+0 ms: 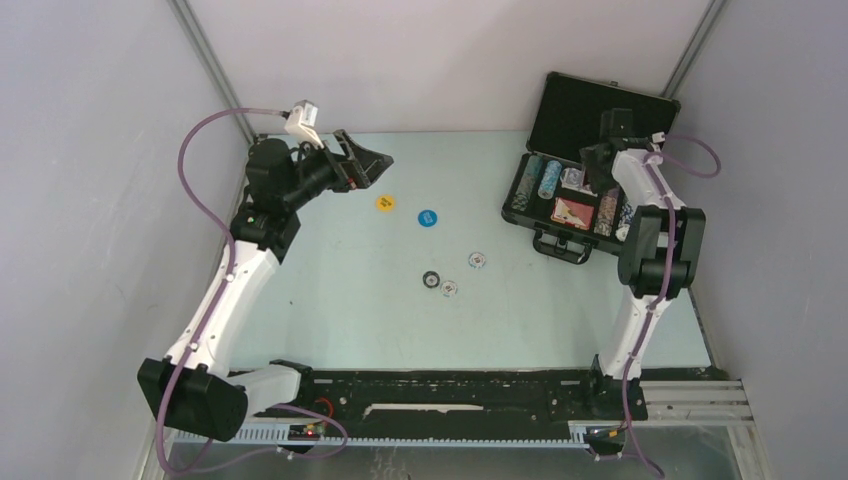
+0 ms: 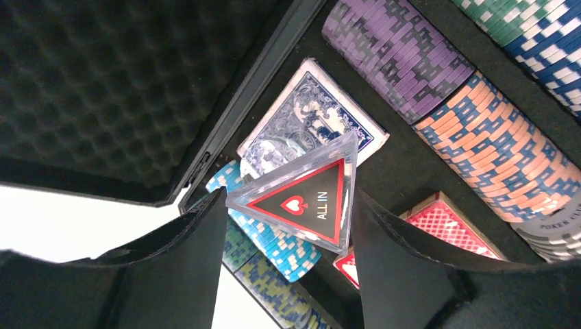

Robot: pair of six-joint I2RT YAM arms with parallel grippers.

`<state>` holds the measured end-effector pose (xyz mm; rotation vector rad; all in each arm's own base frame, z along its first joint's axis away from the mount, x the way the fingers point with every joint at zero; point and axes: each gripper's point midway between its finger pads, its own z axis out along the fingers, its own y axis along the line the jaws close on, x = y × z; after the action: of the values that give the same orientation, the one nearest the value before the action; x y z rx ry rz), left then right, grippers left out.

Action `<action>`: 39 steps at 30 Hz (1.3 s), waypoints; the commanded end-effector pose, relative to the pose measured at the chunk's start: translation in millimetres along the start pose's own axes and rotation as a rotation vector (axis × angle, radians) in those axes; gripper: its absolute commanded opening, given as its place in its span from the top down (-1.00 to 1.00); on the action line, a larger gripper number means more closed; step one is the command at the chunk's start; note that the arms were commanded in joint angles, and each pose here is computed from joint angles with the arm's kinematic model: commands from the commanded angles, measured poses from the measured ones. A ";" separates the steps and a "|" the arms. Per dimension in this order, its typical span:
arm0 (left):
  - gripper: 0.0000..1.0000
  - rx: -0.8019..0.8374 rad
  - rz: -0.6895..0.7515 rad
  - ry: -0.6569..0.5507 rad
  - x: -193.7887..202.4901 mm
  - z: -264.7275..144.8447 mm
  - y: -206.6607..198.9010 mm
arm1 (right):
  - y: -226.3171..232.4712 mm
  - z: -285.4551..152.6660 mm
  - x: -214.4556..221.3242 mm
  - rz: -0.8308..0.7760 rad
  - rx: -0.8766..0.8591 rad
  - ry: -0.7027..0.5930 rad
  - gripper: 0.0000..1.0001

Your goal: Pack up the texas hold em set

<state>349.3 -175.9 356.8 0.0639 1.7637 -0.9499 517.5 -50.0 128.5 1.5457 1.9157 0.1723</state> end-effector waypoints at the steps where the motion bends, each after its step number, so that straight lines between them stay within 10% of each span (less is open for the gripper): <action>1: -1.00 0.027 -0.015 -0.007 0.9 2.1 0.9 | -3.5 9.6 -7.5 0.108 0.080 -0.032 -0.03; 25: -1.00 0.043 -0.043 -0.025 -3.6 0.7 2.8 | -10.8 52.3 -15.6 0.128 0.140 -0.031 -0.13; 39: -1.00 0.047 -0.044 -0.032 -5.5 -0.6 2.8 | -10.9 47.6 -18.9 0.115 0.130 -0.014 -0.72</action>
<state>354.4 -171.2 357.1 0.0296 1.7484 -0.9997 540.9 -74.4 93.0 1.7288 1.8679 0.1279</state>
